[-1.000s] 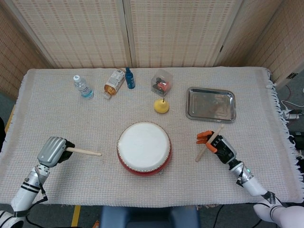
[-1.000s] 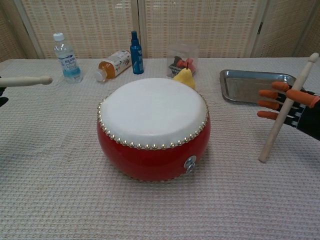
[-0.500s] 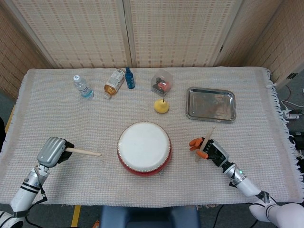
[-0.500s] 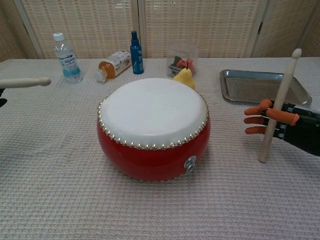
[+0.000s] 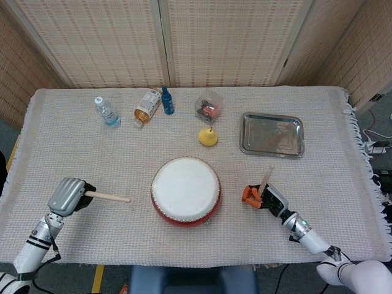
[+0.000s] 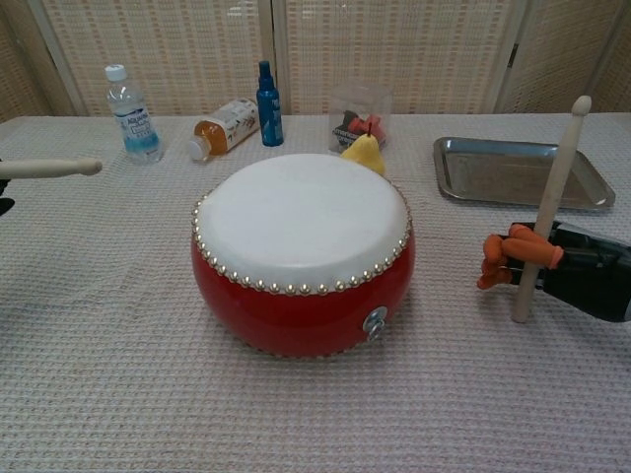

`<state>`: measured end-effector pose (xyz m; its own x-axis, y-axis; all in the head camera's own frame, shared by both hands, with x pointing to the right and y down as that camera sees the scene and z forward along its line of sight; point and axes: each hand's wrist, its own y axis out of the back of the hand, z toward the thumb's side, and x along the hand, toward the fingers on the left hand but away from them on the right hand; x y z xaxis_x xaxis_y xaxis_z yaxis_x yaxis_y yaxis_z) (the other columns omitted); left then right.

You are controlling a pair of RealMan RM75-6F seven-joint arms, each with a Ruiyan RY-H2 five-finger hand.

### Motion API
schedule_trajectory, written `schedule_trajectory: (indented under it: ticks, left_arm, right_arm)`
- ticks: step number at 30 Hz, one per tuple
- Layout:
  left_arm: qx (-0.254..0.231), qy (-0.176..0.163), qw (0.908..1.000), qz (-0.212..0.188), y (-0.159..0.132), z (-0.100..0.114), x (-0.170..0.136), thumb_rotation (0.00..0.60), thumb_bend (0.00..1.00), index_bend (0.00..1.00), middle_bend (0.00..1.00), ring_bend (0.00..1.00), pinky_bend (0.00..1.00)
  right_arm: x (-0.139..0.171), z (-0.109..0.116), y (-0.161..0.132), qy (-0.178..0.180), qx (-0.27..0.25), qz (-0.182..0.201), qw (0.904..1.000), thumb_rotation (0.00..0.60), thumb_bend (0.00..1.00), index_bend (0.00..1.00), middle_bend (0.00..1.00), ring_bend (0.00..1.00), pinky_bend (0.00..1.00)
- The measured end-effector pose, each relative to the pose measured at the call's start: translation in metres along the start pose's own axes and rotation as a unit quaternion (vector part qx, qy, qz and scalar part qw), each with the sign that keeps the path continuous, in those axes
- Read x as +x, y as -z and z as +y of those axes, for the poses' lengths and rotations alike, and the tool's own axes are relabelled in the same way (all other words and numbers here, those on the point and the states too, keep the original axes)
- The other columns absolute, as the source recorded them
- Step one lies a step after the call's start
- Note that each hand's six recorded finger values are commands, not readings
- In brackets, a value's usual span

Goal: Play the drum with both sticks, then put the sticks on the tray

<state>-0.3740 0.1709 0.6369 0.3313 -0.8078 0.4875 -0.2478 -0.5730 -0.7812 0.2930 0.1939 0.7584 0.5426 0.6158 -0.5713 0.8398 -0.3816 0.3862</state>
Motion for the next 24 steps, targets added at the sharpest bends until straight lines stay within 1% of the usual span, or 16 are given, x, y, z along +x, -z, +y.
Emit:
schedule_trajectory:
  ticks: [4,7,8,11,13,15,16,18,24]
  left_arm:
    - [0.003,0.002,1.0,-0.001,0.0,0.0,0.0,0.6,0.84,1.0,1.0,1.0,1.0]
    - [0.008,0.004,1.0,-0.002,0.0,0.0,0.0,0.6,0.84,1.0,1.0,1.0,1.0]
    - [0.008,0.004,1.0,-0.002,0.0,0.0,0.0,0.6,0.84,1.0,1.0,1.0,1.0]
    - [0.008,0.003,1.0,-0.003,0.0,0.001,0.0,0.6,0.84,1.0,1.0,1.0,1.0]
    - [0.008,0.003,1.0,-0.003,0.0,0.001,0.0,0.6,0.84,1.0,1.0,1.0,1.0]
    - [0.009,0.003,1.0,-0.002,0.001,0.001,-0.001,0.6,0.84,1.0,1.0,1.0,1.0]
    - [0.009,0.003,1.0,-0.002,0.001,0.001,-0.001,0.6,0.84,1.0,1.0,1.0,1.0]
    - [0.009,0.003,1.0,-0.001,0.002,0.002,-0.001,0.6,0.84,1.0,1.0,1.0,1.0]
    - [0.012,0.0,0.9999,-0.001,0.003,0.005,-0.001,0.6,0.84,1.0,1.0,1.0,1.0]
  right_arm:
    - [-0.001,-0.002,0.003,0.003,0.008,0.0,1.0,0.6,0.25,0.95,0.69,0.64,0.55]
    - [-0.003,-0.003,0.006,0.006,0.018,0.0,0.9998,0.6,0.26,0.99,0.75,0.72,0.65]
    - [-0.004,-0.004,0.006,0.006,0.021,0.001,0.9998,0.6,0.29,1.0,0.77,0.75,0.68]
    - [-0.006,-0.007,0.008,0.007,0.031,0.004,0.9995,0.6,0.47,1.0,0.82,0.82,0.77]
    - [-0.008,-0.009,0.009,0.008,0.036,0.006,0.9993,0.6,0.56,1.0,0.85,0.86,0.83]
    - [-0.009,-0.009,0.009,0.009,0.038,0.008,0.9992,0.6,0.74,1.0,0.91,0.95,0.95]
    - [-0.01,-0.01,0.009,0.009,0.041,0.01,0.9991,0.6,0.8,1.0,0.93,0.98,0.99]
    - [-0.011,-0.012,0.007,0.009,0.05,0.017,0.9986,0.6,0.86,1.0,0.95,1.0,1.0]
    - [-0.01,-0.02,-0.005,-0.005,0.079,0.035,0.9963,0.6,0.9,1.0,0.97,1.0,1.0]
